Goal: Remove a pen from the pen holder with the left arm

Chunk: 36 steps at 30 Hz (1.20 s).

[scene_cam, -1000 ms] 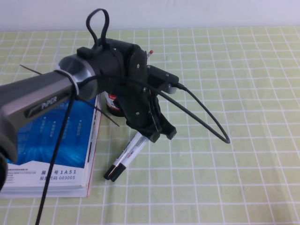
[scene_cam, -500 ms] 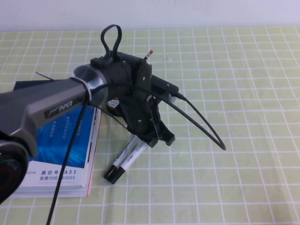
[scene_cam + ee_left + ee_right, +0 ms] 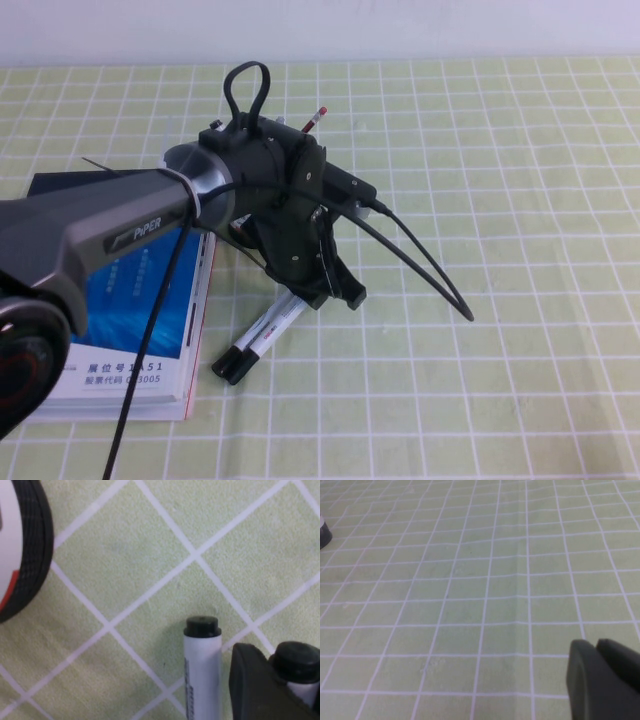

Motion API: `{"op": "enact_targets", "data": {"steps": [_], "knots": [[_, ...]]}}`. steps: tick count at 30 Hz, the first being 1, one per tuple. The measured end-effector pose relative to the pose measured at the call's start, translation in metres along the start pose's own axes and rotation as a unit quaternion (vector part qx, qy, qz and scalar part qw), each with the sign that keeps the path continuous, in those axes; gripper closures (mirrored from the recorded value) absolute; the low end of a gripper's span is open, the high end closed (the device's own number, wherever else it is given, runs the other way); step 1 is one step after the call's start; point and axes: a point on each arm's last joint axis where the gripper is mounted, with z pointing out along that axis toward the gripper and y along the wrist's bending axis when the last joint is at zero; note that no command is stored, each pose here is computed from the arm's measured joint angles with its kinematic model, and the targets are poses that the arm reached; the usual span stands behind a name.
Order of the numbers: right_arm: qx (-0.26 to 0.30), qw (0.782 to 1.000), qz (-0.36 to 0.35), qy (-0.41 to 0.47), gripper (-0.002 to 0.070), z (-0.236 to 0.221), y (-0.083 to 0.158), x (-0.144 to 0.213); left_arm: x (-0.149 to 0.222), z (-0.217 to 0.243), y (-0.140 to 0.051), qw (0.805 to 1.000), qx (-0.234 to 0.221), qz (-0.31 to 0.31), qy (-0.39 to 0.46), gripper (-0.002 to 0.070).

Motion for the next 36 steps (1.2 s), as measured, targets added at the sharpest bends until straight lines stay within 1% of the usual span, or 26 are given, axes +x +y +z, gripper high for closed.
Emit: {"op": "enact_targets", "data": {"steps": [2, 4, 9, 11, 15, 19, 21, 22, 23, 26, 28, 31, 36], "knots": [[0.0, 1.0, 0.0, 0.0, 0.0691, 0.0, 0.0, 0.0, 0.0, 0.0, 0.0, 1.0, 0.0, 0.0, -0.001, 0.0559], [0.0, 1.0, 0.0, 0.0, 0.0691, 0.0, 0.0, 0.0, 0.0, 0.0, 0.0, 1.0, 0.0, 0.0, -0.001, 0.0543], [0.0, 1.0, 0.0, 0.0, 0.0691, 0.0, 0.0, 0.0, 0.0, 0.0, 0.0, 1.0, 0.0, 0.0, -0.002, 0.0428], [0.0, 1.0, 0.0, 0.0, 0.0691, 0.0, 0.0, 0.0, 0.0, 0.0, -0.002, 1.0, 0.0, 0.002, 0.0, 0.0404], [0.0, 1.0, 0.0, 0.0, 0.0691, 0.0, 0.0, 0.0, -0.001, -0.007, -0.007, 1.0, 0.001, 0.008, -0.005, 0.0389], [0.0, 1.0, 0.0, 0.0, 0.0691, 0.0, 0.0, 0.0, 0.003, -0.032, -0.012, 1.0, -0.002, 0.003, -0.027, 0.0389], [0.0, 1.0, 0.0, 0.0, 0.0691, 0.0, 0.0, 0.0, 0.01, -0.046, -0.014, 0.999, -0.003, -0.004, -0.036, 0.0407], [0.0, 1.0, 0.0, 0.0, 0.0691, 0.0, 0.0, 0.0, 0.016, -0.054, -0.014, 0.999, -0.003, -0.007, -0.041, 0.043], [0.0, 1.0, 0.0, 0.0, 0.0691, 0.0, 0.0, 0.0, 0.021, -0.061, -0.015, 0.999, -0.004, -0.01, -0.047, 0.0463], [0.0, 1.0, 0.0, 0.0, 0.0691, 0.0, 0.0, 0.0, 0.04, -0.084, -0.017, 0.996, -0.007, -0.023, -0.082, 0.0599], [0.0, 1.0, 0.0, 0.0, 0.0691, 0.0, 0.0, 0.0, 0.052, -0.098, -0.019, 0.993, -0.01, -0.026, -0.111, 0.0641], [0.0, 1.0, 0.0, 0.0, 0.0691, 0.0, 0.0, 0.0, 0.073, -0.119, -0.021, 0.988, -0.014, -0.03, -0.153, 0.0666], [0.0, 1.0, 0.0, 0.0, 0.0691, 0.0, 0.0, 0.0, 0.113, -0.142, -0.027, 0.977, -0.017, -0.045, -0.209, 0.0675]]}}
